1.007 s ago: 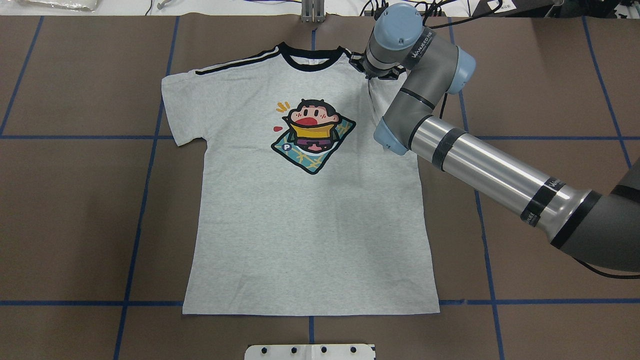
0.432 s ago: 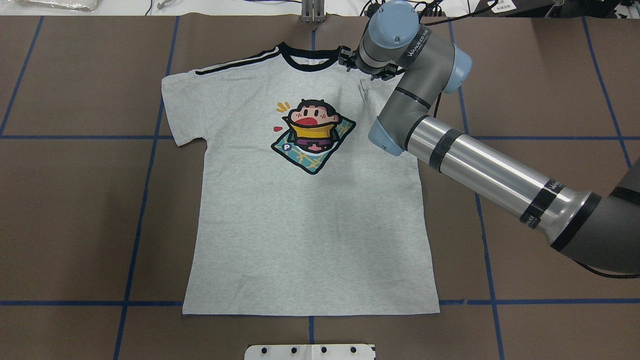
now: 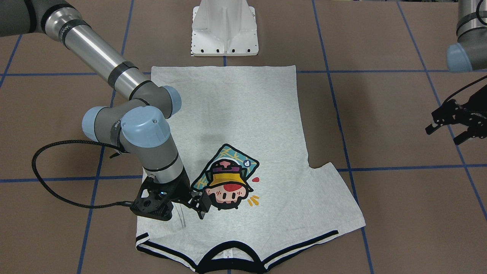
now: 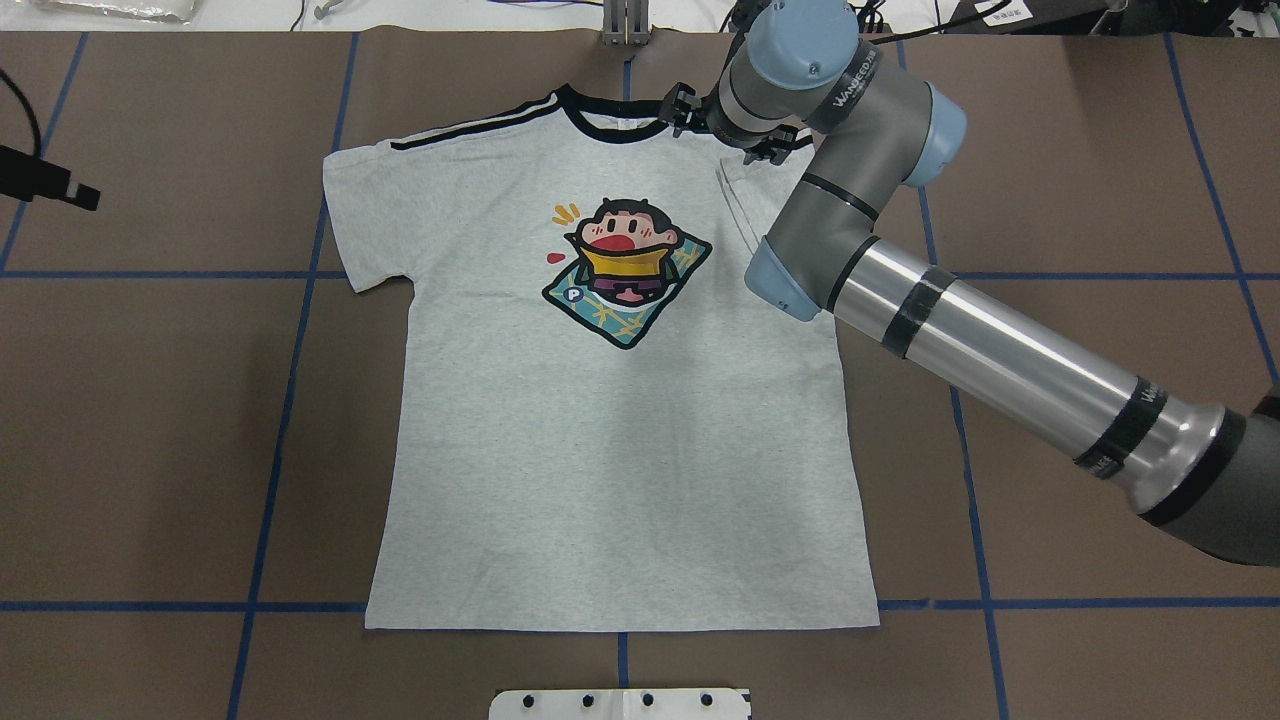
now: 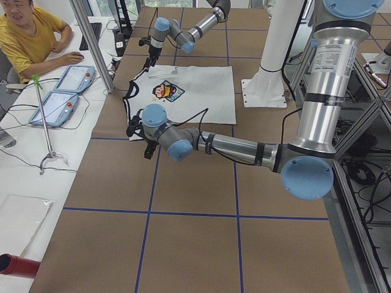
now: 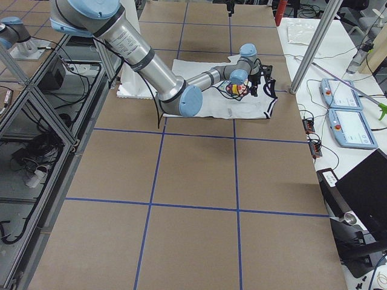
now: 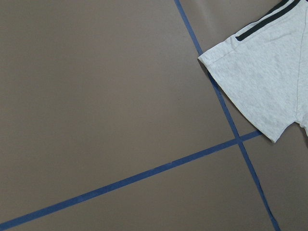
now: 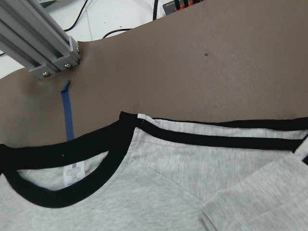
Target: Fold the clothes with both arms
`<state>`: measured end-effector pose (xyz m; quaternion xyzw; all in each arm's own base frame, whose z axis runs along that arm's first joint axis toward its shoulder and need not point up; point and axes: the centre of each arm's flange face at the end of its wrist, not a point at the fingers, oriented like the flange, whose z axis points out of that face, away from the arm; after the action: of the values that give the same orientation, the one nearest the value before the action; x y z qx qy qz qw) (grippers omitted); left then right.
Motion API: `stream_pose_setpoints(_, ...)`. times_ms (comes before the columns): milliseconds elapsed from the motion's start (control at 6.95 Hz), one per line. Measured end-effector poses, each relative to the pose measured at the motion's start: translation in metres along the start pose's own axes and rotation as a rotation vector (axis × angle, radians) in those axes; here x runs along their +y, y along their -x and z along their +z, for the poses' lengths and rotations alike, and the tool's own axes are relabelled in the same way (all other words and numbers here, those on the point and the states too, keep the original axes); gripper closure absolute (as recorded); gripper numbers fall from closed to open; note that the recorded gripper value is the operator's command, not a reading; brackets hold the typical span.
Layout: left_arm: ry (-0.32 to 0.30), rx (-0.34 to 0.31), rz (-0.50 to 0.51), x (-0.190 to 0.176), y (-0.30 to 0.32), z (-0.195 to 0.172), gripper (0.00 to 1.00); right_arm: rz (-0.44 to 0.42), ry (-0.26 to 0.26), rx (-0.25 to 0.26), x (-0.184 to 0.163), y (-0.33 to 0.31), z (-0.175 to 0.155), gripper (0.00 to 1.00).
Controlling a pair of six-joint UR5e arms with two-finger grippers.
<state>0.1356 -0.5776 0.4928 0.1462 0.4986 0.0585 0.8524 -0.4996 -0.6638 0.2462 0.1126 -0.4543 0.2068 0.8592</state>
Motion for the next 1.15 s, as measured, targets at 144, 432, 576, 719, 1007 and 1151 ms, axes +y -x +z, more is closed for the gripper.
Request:
stream_pose_setpoints(144, 0.022, 0.007, -0.035, -0.025, -0.026, 0.03, 0.01, -0.002, 0.026, -0.013, 0.008, -0.014, -0.016, 0.0)
stream_pose_setpoints(432, 0.027, -0.024, -0.137, -0.066, -0.08, 0.087, 0.02, -0.007, 0.073, -0.042, 0.016, -0.069, -0.046, 0.0)
stream_pose_setpoints(576, 0.021, -0.046, -0.174, -0.075, -0.097, 0.108, 0.08, -0.001, 0.09, -0.049, 0.014, -0.097, -0.059, 0.0)
stream_pose_setpoints(719, 0.0, -0.082, -0.194, -0.086, -0.106, 0.127, 0.12, -0.001, 0.101, -0.049, 0.011, -0.122, -0.068, 0.0)
stream_pose_setpoints(1007, -0.077, -0.14, -0.237, -0.109, -0.113, 0.17, 0.25, -0.016, 0.107, -0.038, 0.01, -0.151, -0.071, 0.0)
stream_pose_setpoints(1151, -0.103, -0.149, -0.254, -0.117, -0.112, 0.186, 0.3, -0.016, 0.106, -0.031, 0.01, -0.158, -0.07, 0.0)
